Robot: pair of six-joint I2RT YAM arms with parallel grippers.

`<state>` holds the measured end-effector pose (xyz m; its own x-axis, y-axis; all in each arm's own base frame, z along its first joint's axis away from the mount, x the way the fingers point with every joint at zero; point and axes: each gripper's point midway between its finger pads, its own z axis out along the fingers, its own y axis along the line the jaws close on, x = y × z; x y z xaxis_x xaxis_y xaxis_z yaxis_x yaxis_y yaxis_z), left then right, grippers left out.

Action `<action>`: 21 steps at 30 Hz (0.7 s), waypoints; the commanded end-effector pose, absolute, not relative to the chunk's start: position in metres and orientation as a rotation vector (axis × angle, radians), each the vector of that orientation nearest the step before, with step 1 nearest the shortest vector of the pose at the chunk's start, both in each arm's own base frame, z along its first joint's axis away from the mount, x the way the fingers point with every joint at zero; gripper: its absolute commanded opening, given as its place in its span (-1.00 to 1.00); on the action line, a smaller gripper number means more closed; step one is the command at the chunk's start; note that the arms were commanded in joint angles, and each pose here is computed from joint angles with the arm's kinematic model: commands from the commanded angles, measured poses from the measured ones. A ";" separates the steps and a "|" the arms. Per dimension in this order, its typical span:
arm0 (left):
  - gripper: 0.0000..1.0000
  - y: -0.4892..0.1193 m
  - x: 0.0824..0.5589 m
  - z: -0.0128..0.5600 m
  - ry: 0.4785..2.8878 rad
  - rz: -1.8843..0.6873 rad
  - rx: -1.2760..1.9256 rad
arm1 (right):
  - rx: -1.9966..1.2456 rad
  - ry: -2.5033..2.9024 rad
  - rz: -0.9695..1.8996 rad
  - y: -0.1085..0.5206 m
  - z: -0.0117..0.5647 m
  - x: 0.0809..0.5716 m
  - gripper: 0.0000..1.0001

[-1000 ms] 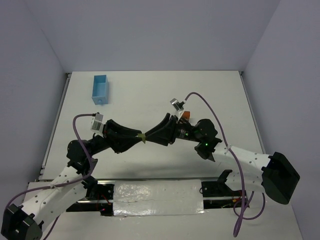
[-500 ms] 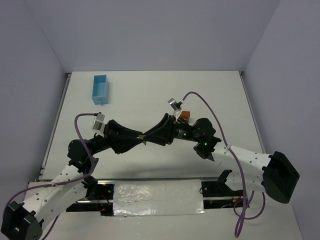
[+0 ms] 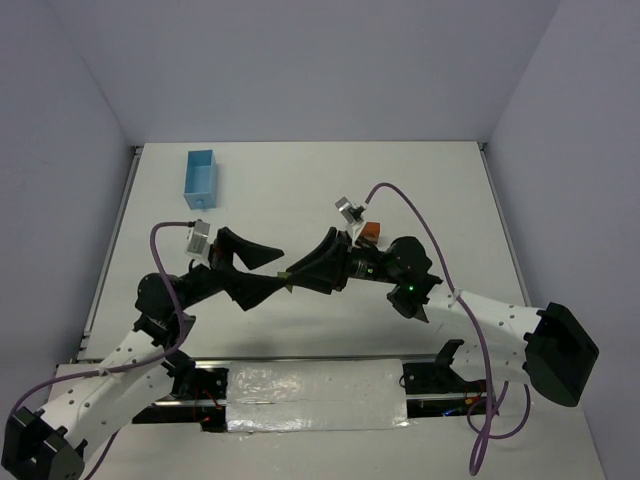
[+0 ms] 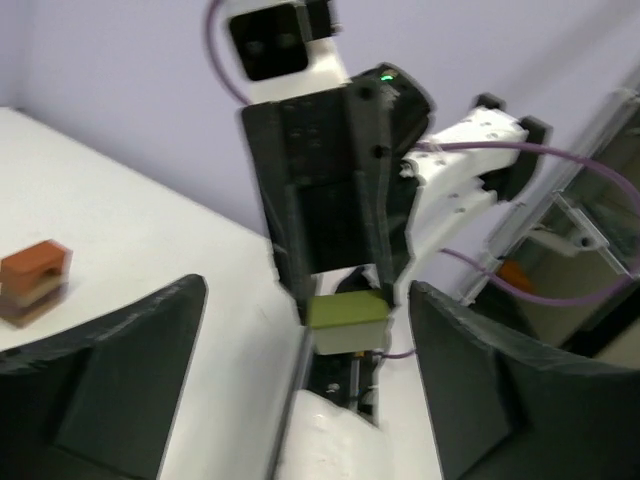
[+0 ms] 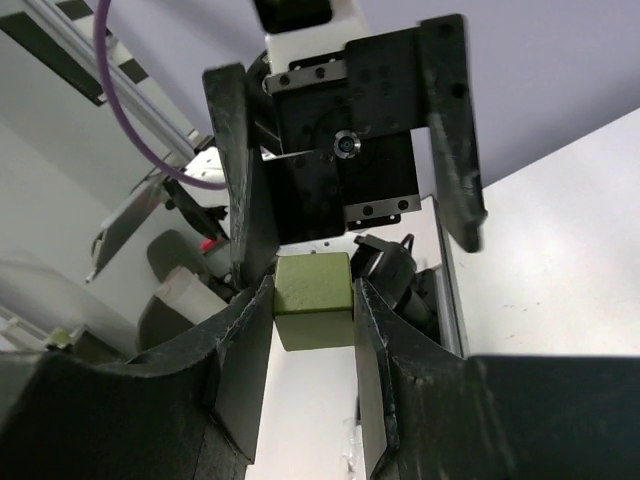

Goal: Build the wood block tower

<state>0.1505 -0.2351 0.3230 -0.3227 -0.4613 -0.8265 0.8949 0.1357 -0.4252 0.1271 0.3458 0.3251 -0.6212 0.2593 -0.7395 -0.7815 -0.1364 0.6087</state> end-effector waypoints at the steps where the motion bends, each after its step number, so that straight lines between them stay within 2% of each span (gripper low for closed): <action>1: 0.99 -0.230 0.164 0.334 1.251 -1.409 0.429 | -0.699 1.290 1.772 0.340 0.336 0.125 -1.00; 5: 0.99 -0.215 0.192 0.321 1.406 -1.247 0.275 | -0.705 1.395 1.616 0.325 0.314 0.156 -1.00; 6: 0.99 -0.206 0.196 0.336 1.405 -1.160 0.266 | -0.663 1.424 1.542 0.310 0.310 0.180 -1.00; 7: 0.99 -0.189 0.213 0.310 1.555 -1.029 0.147 | -0.663 1.432 1.497 0.302 0.312 0.192 -1.00; 9: 0.99 -0.158 0.219 0.319 1.606 -0.856 0.043 | -0.723 1.527 1.345 0.284 0.287 0.213 -1.00; 10: 0.99 -0.132 0.224 0.294 1.728 -0.692 -0.060 | -0.803 1.458 1.144 0.269 0.296 0.238 -1.00; 11: 0.99 -0.118 0.223 0.303 1.733 -0.619 -0.086 | -0.832 1.569 1.060 0.261 0.273 0.244 -0.96; 12: 0.99 -0.108 0.221 0.297 1.770 -0.552 -0.102 | -0.851 1.564 0.937 0.252 0.278 0.259 -0.93; 14: 0.99 -0.092 0.216 0.278 1.869 -0.408 -0.052 | -1.012 1.583 0.728 0.237 0.252 0.274 -0.93; 19: 0.99 -0.086 0.212 0.250 1.937 -0.320 0.039 | -1.173 1.534 0.523 0.212 0.231 0.310 -1.00; 21: 0.99 -0.096 0.211 0.253 1.897 -0.382 0.088 | -1.280 1.512 0.466 0.201 0.221 0.323 -1.00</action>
<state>0.2162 -0.1050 0.2744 -0.3293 -0.2253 -0.9169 0.2395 0.9194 -0.3119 0.3087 0.2231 0.2468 -0.0119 -0.2727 -0.9620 -0.8713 0.4749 -0.1239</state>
